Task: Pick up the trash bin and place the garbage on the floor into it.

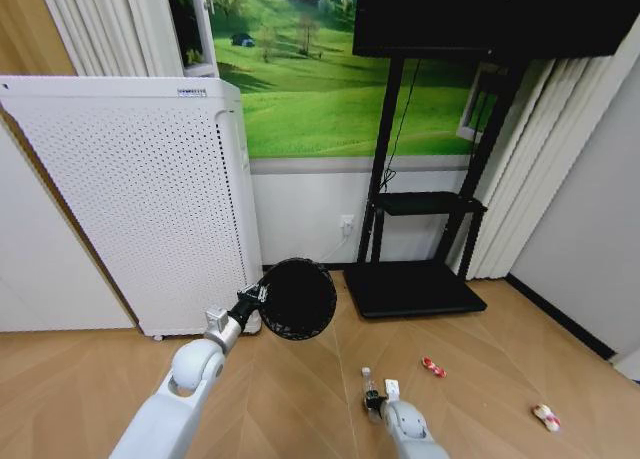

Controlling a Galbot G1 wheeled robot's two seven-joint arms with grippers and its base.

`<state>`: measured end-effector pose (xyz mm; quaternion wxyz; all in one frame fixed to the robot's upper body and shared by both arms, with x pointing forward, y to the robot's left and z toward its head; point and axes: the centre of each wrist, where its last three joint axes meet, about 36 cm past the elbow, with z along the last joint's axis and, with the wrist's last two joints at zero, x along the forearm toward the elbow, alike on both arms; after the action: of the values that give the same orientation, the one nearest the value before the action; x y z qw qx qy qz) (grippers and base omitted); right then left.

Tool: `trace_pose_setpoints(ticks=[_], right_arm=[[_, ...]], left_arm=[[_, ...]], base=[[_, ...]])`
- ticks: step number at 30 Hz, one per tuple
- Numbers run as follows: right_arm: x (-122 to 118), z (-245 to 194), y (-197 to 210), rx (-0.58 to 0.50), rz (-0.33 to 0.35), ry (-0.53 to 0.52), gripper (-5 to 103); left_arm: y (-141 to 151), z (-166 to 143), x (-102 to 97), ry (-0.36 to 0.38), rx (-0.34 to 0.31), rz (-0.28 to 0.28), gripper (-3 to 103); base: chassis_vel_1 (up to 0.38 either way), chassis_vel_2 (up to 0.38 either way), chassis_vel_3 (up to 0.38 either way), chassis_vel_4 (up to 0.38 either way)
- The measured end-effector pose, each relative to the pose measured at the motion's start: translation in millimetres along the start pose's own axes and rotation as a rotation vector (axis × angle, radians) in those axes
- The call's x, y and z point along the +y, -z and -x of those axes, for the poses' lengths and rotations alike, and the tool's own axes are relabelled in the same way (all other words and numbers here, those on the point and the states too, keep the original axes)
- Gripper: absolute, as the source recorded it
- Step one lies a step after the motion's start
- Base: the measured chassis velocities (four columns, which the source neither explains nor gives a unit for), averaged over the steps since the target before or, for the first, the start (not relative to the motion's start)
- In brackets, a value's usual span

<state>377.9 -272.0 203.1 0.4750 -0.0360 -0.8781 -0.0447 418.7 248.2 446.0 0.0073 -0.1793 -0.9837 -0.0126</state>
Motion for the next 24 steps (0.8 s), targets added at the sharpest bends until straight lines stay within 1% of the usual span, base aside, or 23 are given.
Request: trace_pose_setpoints(ticks=[2,3,4,5,6,7,9,10,11,12,13,14,15,17,18,19,21,23,24], right_arm=[[-13,-17,17,-0.071,0.056,-0.005,24],[-17,-22,21,-0.09,0.069,-0.006,22],[-25,-35,31,-0.138,0.106,-0.004,22],[-25,-35,31,-0.138,0.106,-0.004,22],[-31,-49,40,-0.187,0.136,0.006,22],[-31,-49,40,-0.187,0.136,0.006,22],[-36,-88,64,-0.305,0.18,0.044,22],[-36,-111,77,-0.362,0.194,0.068,22],[-36,-111,77,-0.362,0.194,0.068,22],[-34,-122,83,-0.39,0.198,0.079,22],[-29,-142,94,-0.436,0.198,0.1,22],[-29,-142,94,-0.436,0.198,0.1,22],[-26,-150,99,-0.452,0.195,0.112,22],[-17,-168,108,-0.483,0.18,0.145,22],[-17,-168,108,-0.483,0.18,0.145,22],[-11,-178,111,-0.502,0.172,0.166,22],[-8,-182,112,-0.512,0.17,0.177,22],[2,-203,117,-0.559,0.16,0.225,22],[2,-203,117,-0.559,0.16,0.225,22]], left_arm=[[-7,1,8.1,0.073,0.014,-0.014,4],[-9,2,10.8,0.093,0.018,-0.018,4],[-14,3,17.3,0.14,0.03,-0.036,4],[-14,3,17.3,0.14,0.03,-0.036,4],[-20,4,20.6,0.173,0.045,-0.062,4],[-20,4,20.6,0.173,0.045,-0.062,4],[-30,8,21.2,0.208,0.08,-0.126,4],[-35,12,18.4,0.208,0.098,-0.15,4],[-35,12,18.4,0.208,0.098,-0.15,4],[-38,14,15.9,0.203,0.107,-0.156,4],[-43,19,7.3,0.18,0.123,-0.162,4],[-43,19,7.3,0.18,0.123,-0.162,4],[-44,21,2.8,0.169,0.127,-0.163,4],[-45,27,-12.1,0.137,0.132,-0.157,4],[-45,27,-12.1,0.137,0.132,-0.157,4],[-46,32,-22.4,0.107,0.138,-0.154,4],[-46,34,-25.8,0.096,0.14,-0.153,4],[-54,44,-35.8,0.075,0.165,-0.152,4],[-54,44,-35.8,0.075,0.165,-0.152,4]], base=[[0.0,0.0,0.0,0.0],[0.0,0.0,0.0,0.0],[0.0,0.0,0.0,0.0],[0.0,0.0,0.0,0.0],[0.0,0.0,0.0,0.0],[0.0,0.0,0.0,0.0],[0.0,0.0,0.0,0.0],[0.0,0.0,0.0,0.0],[0.0,0.0,0.0,0.0],[0.0,0.0,0.0,0.0],[0.0,0.0,0.0,0.0],[0.0,0.0,0.0,0.0],[0.0,0.0,0.0,0.0],[0.0,0.0,0.0,0.0],[0.0,0.0,0.0,0.0],[0.0,0.0,0.0,0.0],[0.0,0.0,0.0,0.0],[0.0,0.0,0.0,0.0],[0.0,0.0,0.0,0.0]])
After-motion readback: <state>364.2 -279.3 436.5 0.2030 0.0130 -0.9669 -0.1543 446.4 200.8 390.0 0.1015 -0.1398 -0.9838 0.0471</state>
